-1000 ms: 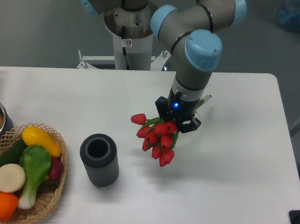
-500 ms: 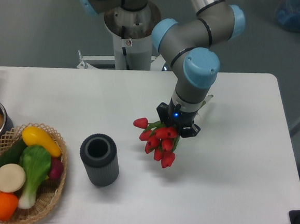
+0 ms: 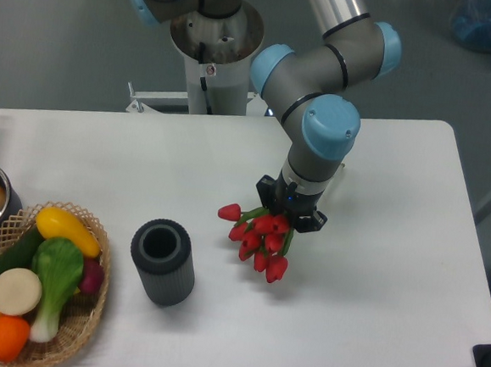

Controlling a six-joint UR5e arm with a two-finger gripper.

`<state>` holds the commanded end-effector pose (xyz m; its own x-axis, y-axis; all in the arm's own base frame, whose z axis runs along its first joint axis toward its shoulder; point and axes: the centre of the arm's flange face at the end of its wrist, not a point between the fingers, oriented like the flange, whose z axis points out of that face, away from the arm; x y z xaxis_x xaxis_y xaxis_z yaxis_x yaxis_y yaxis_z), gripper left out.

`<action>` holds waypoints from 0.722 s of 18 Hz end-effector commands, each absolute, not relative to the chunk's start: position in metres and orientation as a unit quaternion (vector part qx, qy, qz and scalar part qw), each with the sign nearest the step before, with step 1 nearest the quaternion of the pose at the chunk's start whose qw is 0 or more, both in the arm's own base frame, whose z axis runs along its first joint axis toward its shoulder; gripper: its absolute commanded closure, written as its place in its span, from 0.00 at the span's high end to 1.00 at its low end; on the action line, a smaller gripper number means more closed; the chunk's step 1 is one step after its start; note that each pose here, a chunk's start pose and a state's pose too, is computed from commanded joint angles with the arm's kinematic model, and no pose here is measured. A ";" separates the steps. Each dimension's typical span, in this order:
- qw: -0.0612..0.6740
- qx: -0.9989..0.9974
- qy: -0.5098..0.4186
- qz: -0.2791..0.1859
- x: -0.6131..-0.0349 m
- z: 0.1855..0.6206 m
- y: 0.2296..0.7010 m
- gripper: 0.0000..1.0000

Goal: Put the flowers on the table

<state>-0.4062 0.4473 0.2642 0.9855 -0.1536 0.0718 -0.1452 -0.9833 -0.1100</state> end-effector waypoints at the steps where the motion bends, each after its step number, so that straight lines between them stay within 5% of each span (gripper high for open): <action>1: 0.052 -0.995 0.079 -0.040 -0.404 0.262 0.451 0.31; 12: 0.044 -0.994 0.090 -0.048 -0.401 0.239 0.462 0.38; 13: 0.046 -0.994 0.091 -0.045 -0.402 0.242 0.462 0.48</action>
